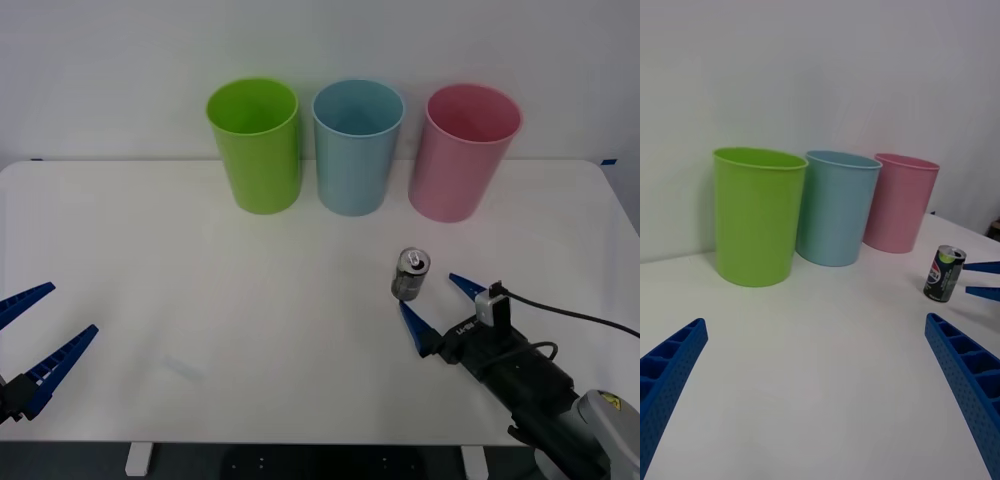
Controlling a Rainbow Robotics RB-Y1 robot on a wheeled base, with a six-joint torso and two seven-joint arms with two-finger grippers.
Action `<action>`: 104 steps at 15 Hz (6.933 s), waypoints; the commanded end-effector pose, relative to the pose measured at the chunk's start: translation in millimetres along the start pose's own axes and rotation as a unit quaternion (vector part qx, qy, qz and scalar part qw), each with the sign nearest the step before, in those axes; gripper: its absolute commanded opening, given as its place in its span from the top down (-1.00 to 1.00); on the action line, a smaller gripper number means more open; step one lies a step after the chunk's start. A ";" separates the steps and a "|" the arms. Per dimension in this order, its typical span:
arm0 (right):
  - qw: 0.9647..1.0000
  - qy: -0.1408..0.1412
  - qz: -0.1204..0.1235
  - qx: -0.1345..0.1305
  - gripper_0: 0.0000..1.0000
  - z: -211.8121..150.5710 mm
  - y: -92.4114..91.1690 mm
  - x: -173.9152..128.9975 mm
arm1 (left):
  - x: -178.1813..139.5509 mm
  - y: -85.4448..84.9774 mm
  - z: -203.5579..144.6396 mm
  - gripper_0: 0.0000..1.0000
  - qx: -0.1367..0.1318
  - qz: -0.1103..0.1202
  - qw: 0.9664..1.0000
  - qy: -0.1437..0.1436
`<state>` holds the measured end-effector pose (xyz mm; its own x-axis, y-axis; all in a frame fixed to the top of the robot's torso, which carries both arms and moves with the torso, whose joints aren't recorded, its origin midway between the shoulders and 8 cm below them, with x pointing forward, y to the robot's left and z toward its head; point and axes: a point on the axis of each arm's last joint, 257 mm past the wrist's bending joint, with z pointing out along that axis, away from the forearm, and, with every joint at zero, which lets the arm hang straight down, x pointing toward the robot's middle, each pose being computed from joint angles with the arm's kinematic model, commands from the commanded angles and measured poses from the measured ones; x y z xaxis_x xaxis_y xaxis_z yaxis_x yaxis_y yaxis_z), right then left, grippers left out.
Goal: Grasp the object on the table and drop it into the matching bin: aluminum can to the light blue bin, PET bottle to the pink bin.
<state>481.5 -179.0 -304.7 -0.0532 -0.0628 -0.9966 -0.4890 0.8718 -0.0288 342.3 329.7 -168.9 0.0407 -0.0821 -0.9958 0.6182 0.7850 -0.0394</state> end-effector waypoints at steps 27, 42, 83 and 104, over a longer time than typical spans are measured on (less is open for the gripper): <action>0.998 0.026 -0.009 0.056 1.00 58.3 17.8 -6.7 | 0.0 0.0 0.0 -1.00 0.000 0.000 1.000 0.000; 0.997 -0.057 0.038 0.025 1.00 51.8 16.1 -89.8 | 0.0 0.0 0.0 -1.00 0.000 0.000 1.000 0.000; 0.990 -0.128 0.005 -0.059 1.00 168.2 -17.3 -316.8 | 0.0 0.0 0.0 -1.00 0.000 0.000 1.000 0.000; 0.996 -0.090 0.009 -0.025 -1.00 237.8 -19.2 -322.2 | 0.0 0.0 0.0 -1.00 0.000 0.000 1.000 0.000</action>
<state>715.3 -60.4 -1.2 0.0917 0.0465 -0.9947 -0.5307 0.8475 -0.0093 342.2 329.7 -168.9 0.0406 -0.0821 -0.9958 0.6182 0.7850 -0.0395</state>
